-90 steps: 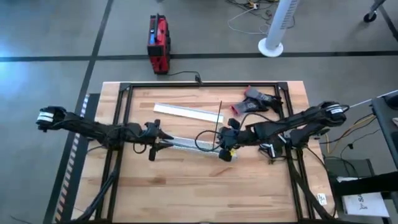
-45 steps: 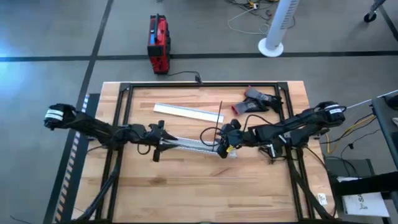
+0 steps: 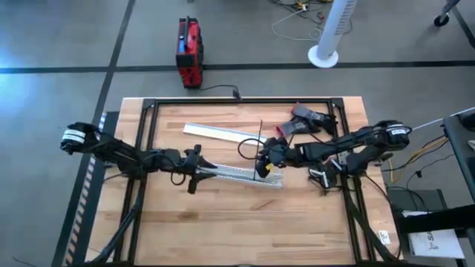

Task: Ziptie cables
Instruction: Put the cable wires with a zip tie into the white cable duct

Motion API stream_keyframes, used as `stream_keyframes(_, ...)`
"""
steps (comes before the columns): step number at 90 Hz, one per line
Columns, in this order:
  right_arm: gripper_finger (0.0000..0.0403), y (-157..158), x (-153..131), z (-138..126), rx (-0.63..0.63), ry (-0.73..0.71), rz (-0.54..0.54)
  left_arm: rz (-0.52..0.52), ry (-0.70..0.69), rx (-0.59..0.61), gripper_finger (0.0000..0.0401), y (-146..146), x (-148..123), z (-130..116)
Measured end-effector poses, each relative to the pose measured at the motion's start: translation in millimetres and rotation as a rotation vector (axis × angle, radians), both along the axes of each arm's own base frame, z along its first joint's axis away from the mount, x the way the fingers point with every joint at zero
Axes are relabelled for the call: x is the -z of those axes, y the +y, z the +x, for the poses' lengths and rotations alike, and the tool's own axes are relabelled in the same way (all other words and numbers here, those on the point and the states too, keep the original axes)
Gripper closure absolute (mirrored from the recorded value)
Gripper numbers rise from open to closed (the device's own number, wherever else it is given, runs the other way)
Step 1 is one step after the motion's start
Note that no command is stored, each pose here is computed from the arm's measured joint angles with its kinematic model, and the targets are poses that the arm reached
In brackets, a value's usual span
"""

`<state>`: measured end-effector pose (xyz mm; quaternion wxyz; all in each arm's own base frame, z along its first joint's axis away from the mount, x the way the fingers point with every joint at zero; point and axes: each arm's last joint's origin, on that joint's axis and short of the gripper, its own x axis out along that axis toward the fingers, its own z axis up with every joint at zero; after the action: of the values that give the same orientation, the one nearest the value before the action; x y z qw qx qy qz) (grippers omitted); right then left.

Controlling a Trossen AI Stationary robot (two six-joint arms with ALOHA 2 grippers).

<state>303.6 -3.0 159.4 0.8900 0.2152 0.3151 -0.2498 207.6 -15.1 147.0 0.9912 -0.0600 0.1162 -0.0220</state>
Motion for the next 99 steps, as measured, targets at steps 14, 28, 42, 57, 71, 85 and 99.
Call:
stream_keyframes(14, 0.0352, -3, 5, 1, 0.009, 0.009, 0.025, 0.001, 0.013, 0.0, 0.0271, -1, 1, 10)
stream_keyframes(28, 0.0397, -1, 5, 2, 0.0, -0.002, 0.029, 0.006, 0.047, 0.0, 0.0271, -1, 6, 19)
stream_keyframes(42, 0.0401, 0, 1, 3, -0.014, -0.011, 0.02, 0.024, 0.07, 0.001, 0.0271, -2, 9, 27)
stream_keyframes(57, 0.0402, 2, -2, 5, -0.01, -0.026, 0.029, 0.037, 0.078, -0.037, 0.0271, -2, 10, 41)
stream_keyframes(71, 0.0403, 14, -11, 11, -0.024, -0.066, 0.055, 0.082, 0.097, -0.042, 0.0271, -1, 11, 62)
stream_keyframes(85, 0.0403, 24, -8, 19, 0.003, -0.077, 0.103, 0.127, 0.174, -0.052, 0.0271, 5, 13, 90)
stream_keyframes(99, 0.0403, 34, 5, 34, 0.056, -0.065, 0.144, 0.171, 0.287, -0.047, 0.0271, 9, 16, 107)
